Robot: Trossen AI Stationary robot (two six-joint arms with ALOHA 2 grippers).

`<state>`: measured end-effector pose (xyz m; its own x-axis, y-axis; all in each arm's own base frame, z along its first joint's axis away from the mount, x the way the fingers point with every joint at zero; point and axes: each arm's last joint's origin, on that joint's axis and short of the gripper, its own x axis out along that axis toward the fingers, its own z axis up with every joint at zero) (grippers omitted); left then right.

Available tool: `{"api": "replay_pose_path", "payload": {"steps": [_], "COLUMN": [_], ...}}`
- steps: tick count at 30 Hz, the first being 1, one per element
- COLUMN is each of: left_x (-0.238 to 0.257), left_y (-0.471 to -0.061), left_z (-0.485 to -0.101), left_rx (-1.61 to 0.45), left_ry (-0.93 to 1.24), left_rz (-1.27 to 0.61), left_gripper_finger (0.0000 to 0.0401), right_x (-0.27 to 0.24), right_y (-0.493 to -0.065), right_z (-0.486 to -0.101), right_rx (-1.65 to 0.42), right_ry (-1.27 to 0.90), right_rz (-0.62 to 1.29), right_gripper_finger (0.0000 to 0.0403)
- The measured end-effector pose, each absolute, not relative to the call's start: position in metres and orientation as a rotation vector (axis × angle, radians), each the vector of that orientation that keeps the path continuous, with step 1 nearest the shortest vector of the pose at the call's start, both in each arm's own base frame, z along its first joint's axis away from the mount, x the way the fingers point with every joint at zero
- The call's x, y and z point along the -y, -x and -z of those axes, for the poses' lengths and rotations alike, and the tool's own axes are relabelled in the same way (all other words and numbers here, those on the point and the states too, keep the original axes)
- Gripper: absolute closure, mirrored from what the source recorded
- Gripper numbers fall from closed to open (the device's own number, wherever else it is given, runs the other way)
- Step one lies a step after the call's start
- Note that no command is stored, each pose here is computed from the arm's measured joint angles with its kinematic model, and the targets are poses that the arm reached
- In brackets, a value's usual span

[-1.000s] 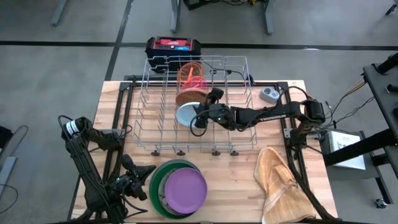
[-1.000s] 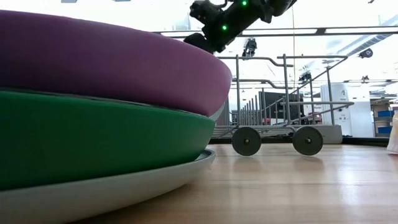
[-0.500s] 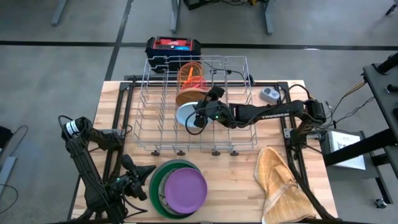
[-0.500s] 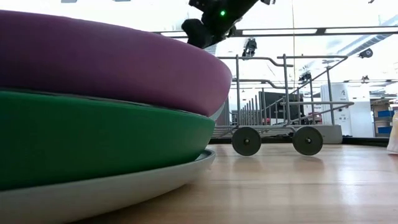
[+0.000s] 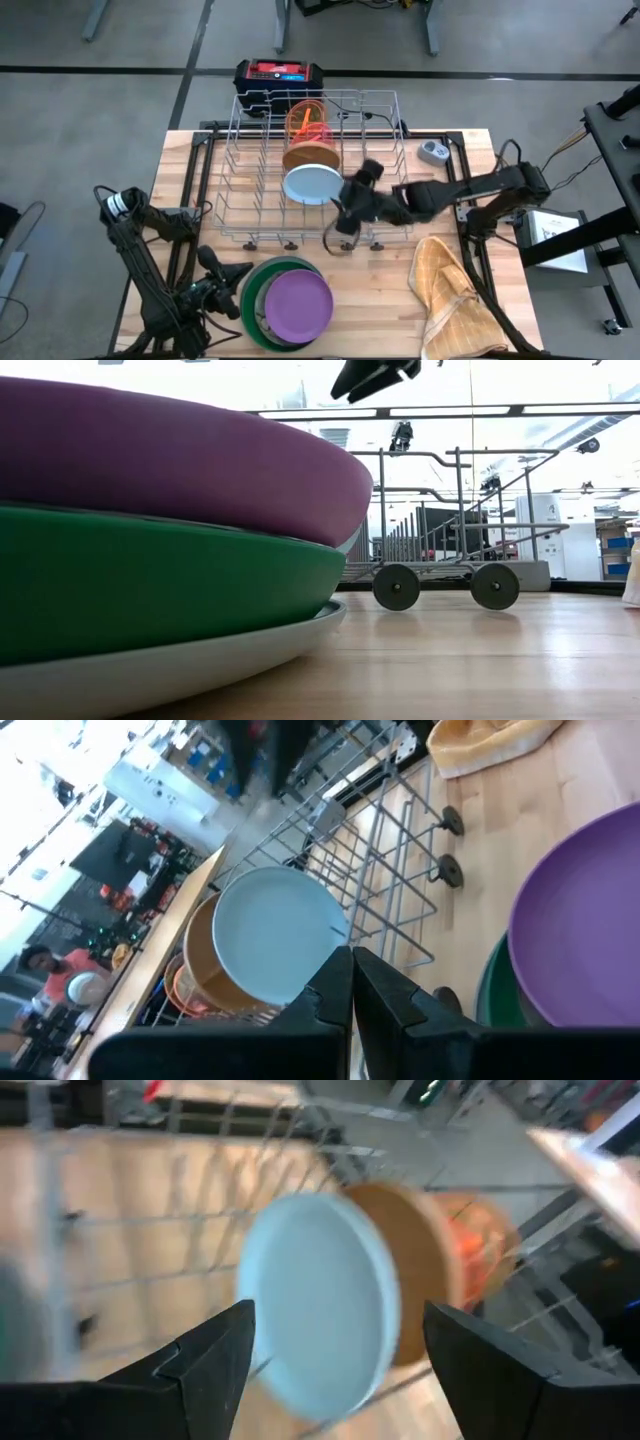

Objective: Sort dishes
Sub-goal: Put the purple plate into the dish rack

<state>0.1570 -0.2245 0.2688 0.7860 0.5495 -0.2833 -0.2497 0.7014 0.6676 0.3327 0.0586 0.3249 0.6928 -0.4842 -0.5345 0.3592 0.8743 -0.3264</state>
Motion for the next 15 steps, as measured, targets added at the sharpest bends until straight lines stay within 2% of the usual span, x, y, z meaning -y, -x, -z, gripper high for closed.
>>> {"api": "replay_pose_path", "payload": {"steps": [9,15], "left_x": [0.207,0.211], "left_y": [-0.184,-0.203], "left_z": [-0.267,-0.267], "left_rx": [-0.59,-0.786], "left_ry": [-0.595,-0.505], "left_rz": [-0.553,-0.452], "left_gripper_finger": [0.0401,0.0401], "right_x": [-0.121,-0.15], "right_y": [-0.308,-0.293], "right_z": [-0.309,-0.293], "right_rx": [-0.7,-0.727], "right_ry": [-0.083,-0.308], "right_rz": [0.297,0.267], "right_gripper_finger": [0.0132,0.0117]}}
